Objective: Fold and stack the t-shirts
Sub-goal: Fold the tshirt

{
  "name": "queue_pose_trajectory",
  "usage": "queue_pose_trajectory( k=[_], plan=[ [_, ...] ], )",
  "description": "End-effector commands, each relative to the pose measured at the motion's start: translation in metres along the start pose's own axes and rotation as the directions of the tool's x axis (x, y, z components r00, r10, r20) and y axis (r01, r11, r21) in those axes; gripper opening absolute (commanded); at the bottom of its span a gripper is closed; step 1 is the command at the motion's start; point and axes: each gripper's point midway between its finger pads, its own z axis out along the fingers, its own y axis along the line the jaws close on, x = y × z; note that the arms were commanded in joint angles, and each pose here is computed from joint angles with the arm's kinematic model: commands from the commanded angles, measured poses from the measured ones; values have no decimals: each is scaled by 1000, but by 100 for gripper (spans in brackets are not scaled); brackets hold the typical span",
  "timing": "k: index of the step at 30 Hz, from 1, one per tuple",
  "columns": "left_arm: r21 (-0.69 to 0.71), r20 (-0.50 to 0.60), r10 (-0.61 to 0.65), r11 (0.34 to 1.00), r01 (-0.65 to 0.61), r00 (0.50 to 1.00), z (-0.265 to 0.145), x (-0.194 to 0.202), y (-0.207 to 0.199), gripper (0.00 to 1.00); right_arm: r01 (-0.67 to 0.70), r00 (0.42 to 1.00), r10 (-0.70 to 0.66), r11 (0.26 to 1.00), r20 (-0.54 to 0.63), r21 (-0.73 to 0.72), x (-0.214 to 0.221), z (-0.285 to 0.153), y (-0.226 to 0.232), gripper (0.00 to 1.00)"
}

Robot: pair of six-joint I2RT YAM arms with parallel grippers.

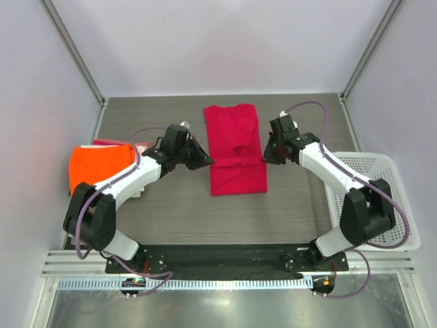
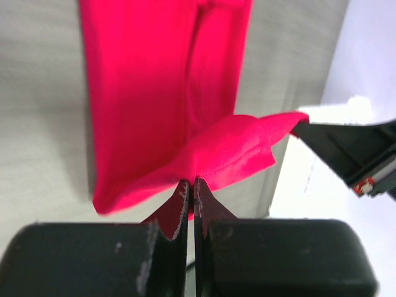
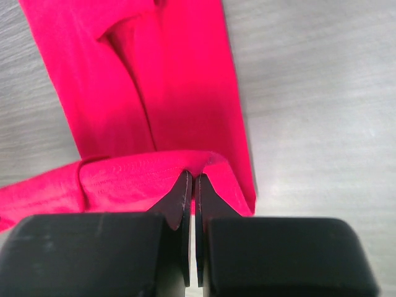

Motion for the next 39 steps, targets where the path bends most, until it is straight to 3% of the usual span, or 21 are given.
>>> queue_pose_trajectory(
  k=[1,15,16,17,19,21,22,24,26,27,32,39],
  plan=[
    [35,25,26,999,-27,999,8,-28,-11,0,30,999,-27,996,39,-80,-30,7,21,1],
    [-11,9,-38,999,38,999,71,-81,6,2,-8,1000,10,995,20,-101,-83,72,35,3],
    [-5,6,-38,999,39,999,74,-84,5,17,-10,1000,12,995,15,-101,-86,77,37,11],
    [-12,15,-38,999,38,999,80,-91,7,37,-20,999,22,997,27,-75,-92,82,33,57],
    [-51,23,-45,998,46,999,81,-94,16,77,-21,999,23,999,33,-42,-93,88,28,80],
    [-99,18,-23,995,25,1000,74,-86,29,84,-12,1000,13,999,3,-44,-73,88,18,81],
    [-89,38,-1,996,4,999,61,-85,25,86,-1,999,5,996,48,-86,-78,71,24,80],
    [-139,30,6,990,-2,1000,52,-63,47,86,3,998,2,996,56,-88,-60,55,10,79],
    [-113,62,32,993,-25,998,34,-56,40,85,7,999,-2,995,48,-102,-43,47,2,69],
    [-142,32,28,990,-24,999,34,-35,57,84,3,1000,-2,993,6,-115,-19,48,-6,66],
    [-94,-31,32,995,-35,999,27,11,60,72,-27,998,15,983,-67,-181,25,33,-14,49],
    [-86,-89,25,996,-33,996,36,46,67,58,-47,986,23,989,-168,-137,69,50,-39,47]
  ],
)
